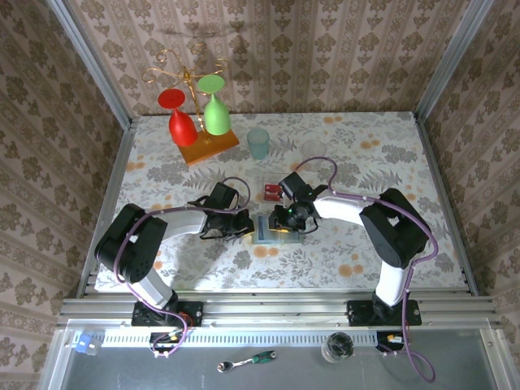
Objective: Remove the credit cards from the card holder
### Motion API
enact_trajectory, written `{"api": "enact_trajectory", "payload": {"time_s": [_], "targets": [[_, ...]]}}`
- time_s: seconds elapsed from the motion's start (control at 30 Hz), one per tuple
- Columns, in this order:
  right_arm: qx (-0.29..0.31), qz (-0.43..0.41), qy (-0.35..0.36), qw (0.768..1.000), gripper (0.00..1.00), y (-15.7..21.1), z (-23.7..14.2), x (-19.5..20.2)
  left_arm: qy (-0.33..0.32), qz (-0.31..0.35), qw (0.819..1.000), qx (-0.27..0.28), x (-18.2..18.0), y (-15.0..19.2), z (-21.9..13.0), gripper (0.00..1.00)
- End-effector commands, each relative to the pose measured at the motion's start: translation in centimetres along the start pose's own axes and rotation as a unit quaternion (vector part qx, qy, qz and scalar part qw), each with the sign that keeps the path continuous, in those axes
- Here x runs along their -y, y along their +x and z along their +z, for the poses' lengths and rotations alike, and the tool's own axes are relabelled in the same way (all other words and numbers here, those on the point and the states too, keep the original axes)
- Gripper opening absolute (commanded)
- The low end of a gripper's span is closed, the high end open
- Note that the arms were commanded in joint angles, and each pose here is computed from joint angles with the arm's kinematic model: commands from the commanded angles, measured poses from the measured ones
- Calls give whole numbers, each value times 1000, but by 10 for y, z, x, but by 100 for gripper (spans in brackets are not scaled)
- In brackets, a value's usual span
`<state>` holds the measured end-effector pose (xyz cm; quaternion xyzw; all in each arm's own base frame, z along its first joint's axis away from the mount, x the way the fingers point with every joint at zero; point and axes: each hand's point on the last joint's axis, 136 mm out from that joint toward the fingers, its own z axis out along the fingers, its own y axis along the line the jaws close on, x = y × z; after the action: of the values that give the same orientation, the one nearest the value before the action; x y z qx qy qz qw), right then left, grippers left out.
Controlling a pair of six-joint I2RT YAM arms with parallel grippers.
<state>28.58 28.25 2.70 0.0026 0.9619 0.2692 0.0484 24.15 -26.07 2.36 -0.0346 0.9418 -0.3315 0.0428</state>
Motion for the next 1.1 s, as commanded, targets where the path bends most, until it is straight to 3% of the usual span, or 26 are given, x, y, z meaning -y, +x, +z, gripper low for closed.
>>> {"api": "enact_trajectory", "payload": {"time_s": [0.0, 0.23, 0.63, 1.07], "targets": [[6, 5, -15, 1000, 30, 0, -7, -1, 6, 10, 1000, 11, 13, -7, -10, 0], [7, 16, -26, 1000, 29, -1, -8, 3, 30, 14, 999, 23, 31, -14, -17, 0], [8, 33, -47, 998, 27, -2, -8, 9, 61, 15, 998, 17, 51, -15, -8, 12], [5, 39, -53, 998, 26, -2, -7, 12, 58, 8, 998, 2, 51, -13, 8, 23]]}}
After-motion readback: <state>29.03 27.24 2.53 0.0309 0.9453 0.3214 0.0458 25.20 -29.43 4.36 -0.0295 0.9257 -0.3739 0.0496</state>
